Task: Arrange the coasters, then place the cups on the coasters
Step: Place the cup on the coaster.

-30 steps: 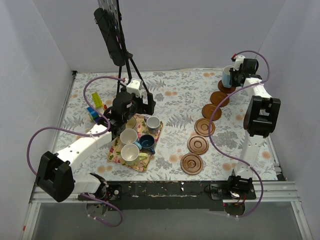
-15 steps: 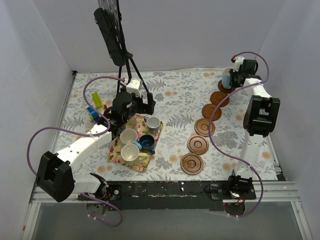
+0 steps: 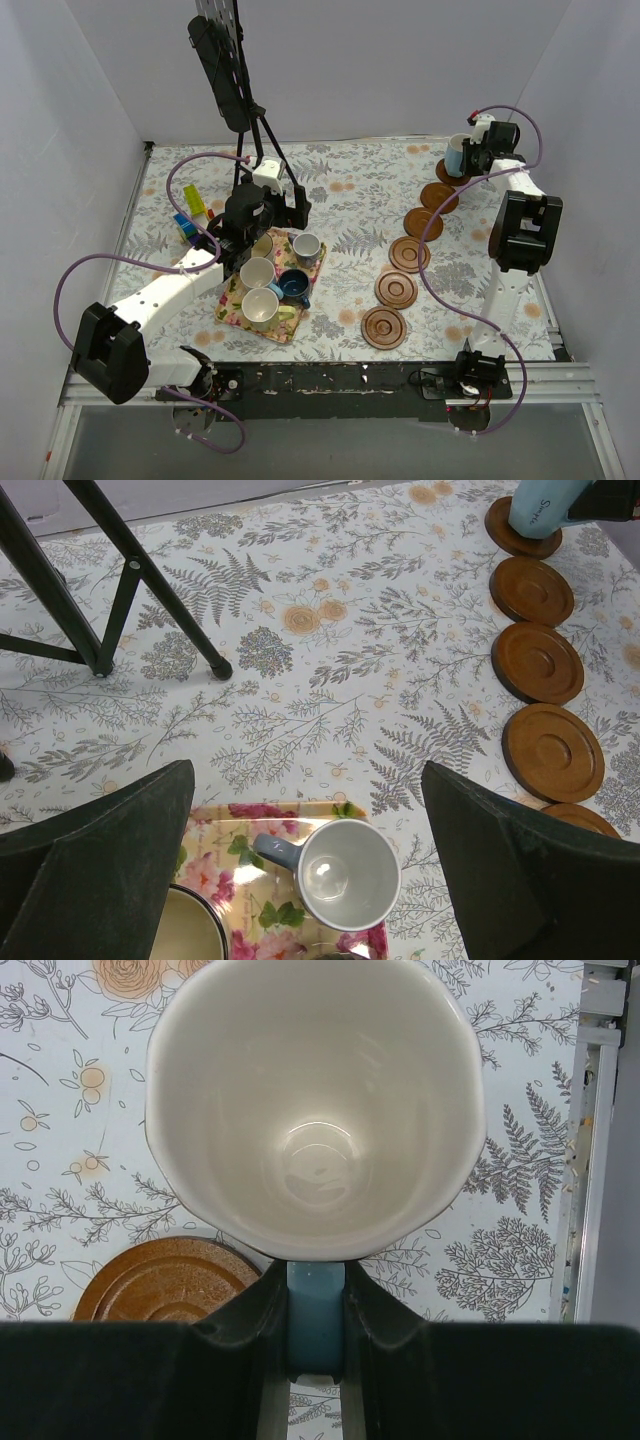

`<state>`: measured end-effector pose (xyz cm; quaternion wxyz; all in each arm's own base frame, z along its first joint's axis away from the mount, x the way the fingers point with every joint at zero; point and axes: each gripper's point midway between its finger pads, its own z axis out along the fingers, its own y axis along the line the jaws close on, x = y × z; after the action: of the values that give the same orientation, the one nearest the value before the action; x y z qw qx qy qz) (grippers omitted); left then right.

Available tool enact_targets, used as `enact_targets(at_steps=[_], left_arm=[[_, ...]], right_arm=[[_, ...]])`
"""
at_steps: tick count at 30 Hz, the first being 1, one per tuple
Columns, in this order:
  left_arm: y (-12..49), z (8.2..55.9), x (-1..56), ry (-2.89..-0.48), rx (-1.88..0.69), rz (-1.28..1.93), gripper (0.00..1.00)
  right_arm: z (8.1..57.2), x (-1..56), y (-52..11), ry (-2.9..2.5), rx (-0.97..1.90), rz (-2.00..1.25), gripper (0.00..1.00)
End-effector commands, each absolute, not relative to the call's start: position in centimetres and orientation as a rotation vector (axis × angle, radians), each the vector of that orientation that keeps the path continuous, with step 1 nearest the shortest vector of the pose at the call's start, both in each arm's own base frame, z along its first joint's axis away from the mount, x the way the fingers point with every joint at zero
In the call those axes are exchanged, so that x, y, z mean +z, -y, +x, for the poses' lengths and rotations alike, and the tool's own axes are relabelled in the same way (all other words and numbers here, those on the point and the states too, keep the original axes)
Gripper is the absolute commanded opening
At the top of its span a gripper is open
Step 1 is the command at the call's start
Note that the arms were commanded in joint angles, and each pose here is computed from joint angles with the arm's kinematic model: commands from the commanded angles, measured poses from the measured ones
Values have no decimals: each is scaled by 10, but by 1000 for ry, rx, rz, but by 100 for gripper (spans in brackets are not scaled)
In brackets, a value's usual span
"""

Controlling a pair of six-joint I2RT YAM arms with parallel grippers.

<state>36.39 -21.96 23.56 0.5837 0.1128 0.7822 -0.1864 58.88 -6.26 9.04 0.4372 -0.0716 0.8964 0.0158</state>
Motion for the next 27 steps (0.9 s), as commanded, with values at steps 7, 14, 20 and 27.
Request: enact_targets(at_steps=[7,14,20,27], left_arm=[[220,363,236,-1816,-442,261,98],[220,363,235,-1818,-445,262,98],[220,363,235,-1817,-445,260,98],[221,363,235,-1818,-450,259,98]], right_arm=[[600,139,67,-2082,46,-154,1],[598,137,71,-2091,30,-160,1],[597,134,72,-2108,12,-159,1],[597,130,74,-2123,7,-151,11]])
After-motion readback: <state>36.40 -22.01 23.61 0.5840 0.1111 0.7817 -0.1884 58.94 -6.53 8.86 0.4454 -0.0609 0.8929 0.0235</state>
